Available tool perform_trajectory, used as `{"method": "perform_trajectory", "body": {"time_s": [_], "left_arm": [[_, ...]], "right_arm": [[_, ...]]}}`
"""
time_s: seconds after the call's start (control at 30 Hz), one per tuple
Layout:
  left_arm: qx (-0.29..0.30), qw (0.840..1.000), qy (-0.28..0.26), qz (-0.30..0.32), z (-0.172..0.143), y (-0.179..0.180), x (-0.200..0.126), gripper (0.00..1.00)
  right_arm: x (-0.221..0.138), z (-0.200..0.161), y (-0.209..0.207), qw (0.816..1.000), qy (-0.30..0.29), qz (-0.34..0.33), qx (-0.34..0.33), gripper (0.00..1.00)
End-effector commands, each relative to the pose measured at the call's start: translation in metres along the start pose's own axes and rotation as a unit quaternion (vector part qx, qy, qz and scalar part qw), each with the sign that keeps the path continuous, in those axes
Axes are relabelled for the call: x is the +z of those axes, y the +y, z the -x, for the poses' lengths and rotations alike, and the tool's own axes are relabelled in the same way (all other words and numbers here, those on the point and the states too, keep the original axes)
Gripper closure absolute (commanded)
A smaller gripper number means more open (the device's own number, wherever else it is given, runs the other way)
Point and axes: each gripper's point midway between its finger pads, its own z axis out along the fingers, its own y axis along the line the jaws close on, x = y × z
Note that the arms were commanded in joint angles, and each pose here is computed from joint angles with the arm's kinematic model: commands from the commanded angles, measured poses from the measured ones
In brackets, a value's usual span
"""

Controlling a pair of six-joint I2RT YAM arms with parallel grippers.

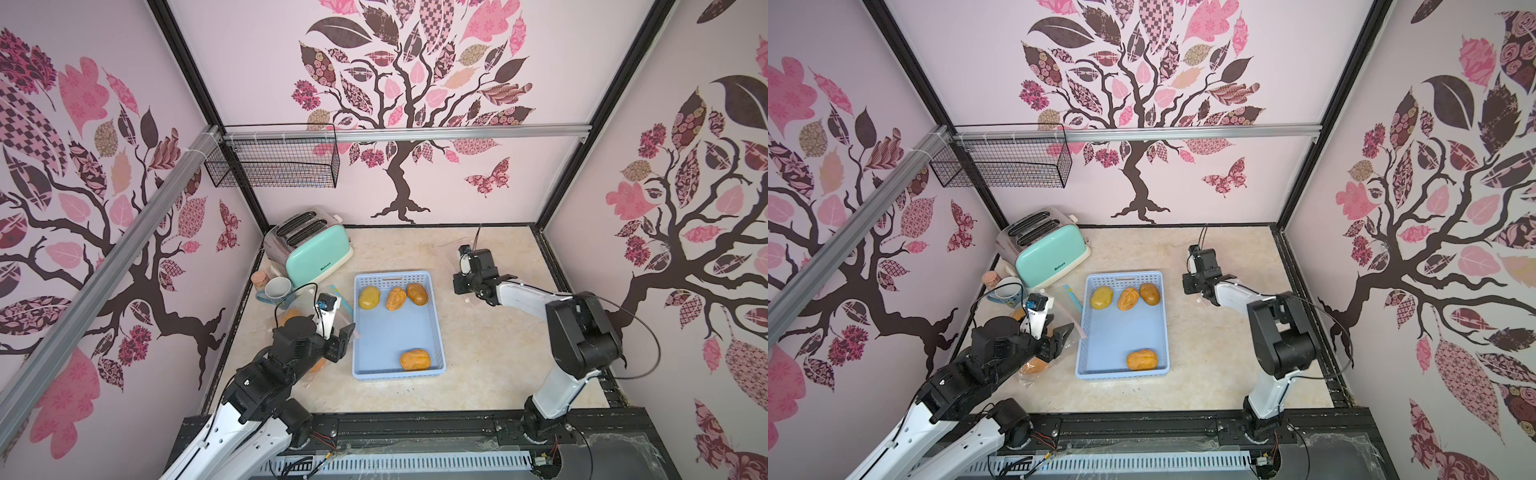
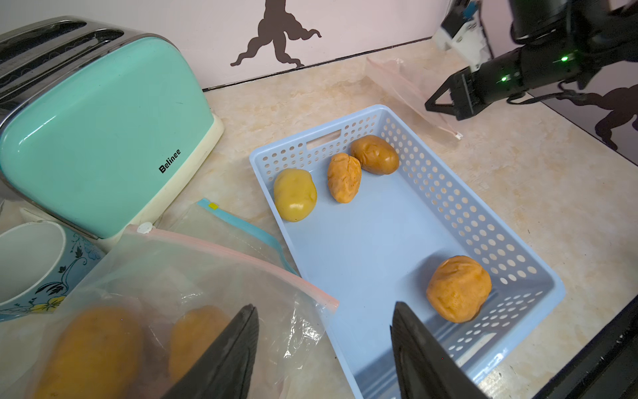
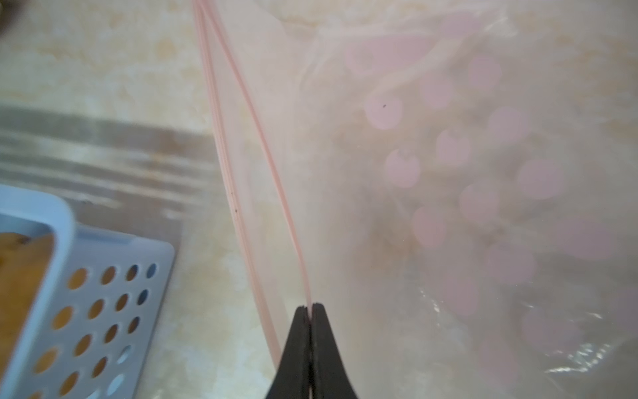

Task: Put the potatoes into a zipper bag and zip it
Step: Pick up the zipper food storage bag at the center of the board.

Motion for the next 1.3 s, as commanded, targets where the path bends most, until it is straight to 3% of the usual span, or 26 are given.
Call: {"method": "perform_trajectory", "body": {"time_s": [0.0,0.1,0.27,0.5,0.7,0.83,1.07,1.13,1.27], "left_arm": [[-0.008,1.000,0.009,-0.002,-0.005,-0.002,0.006,0.36],[-0.027,0.999,0.006,-0.036,0.002,-0.014,0.004,0.35],[-0.089,0.990,-0.018,-0.112,0.030,-0.039,-0.009,0.34],[-0.211,0.946,0.009,-0.245,0.044,-0.092,0.018,0.40],[-0.146,0.961,0.045,-0.229,0.050,-0.150,0.059,0.39],[-0.157,0.957,0.061,-0.237,0.061,-0.180,0.090,0.39],[-0.184,0.954,0.029,-0.234,0.085,-0.198,0.124,0.39],[-0.185,0.955,0.028,-0.230,0.088,-0.202,0.134,0.48],[-0.180,0.958,0.029,-0.223,0.094,-0.210,0.153,0.50]], "right_arm": [[-0.059,0.045,0.006,0.990,-0.115,0.034,0.072,1.00],[-0.104,0.053,0.024,0.974,-0.171,0.103,0.105,1.00],[-0.158,0.045,0.059,0.941,-0.192,0.235,0.152,1.00],[-0.195,0.009,0.102,0.896,-0.176,0.362,0.187,1.00],[-0.195,-0.011,0.118,0.890,-0.158,0.385,0.184,1.00],[-0.189,-0.019,0.120,0.885,-0.147,0.394,0.199,1.00],[-0.181,-0.030,0.117,0.892,-0.138,0.384,0.196,1.00],[-0.181,-0.031,0.117,0.893,-0.138,0.384,0.190,1.00],[-0.178,-0.035,0.116,0.899,-0.131,0.375,0.184,1.00]]}}
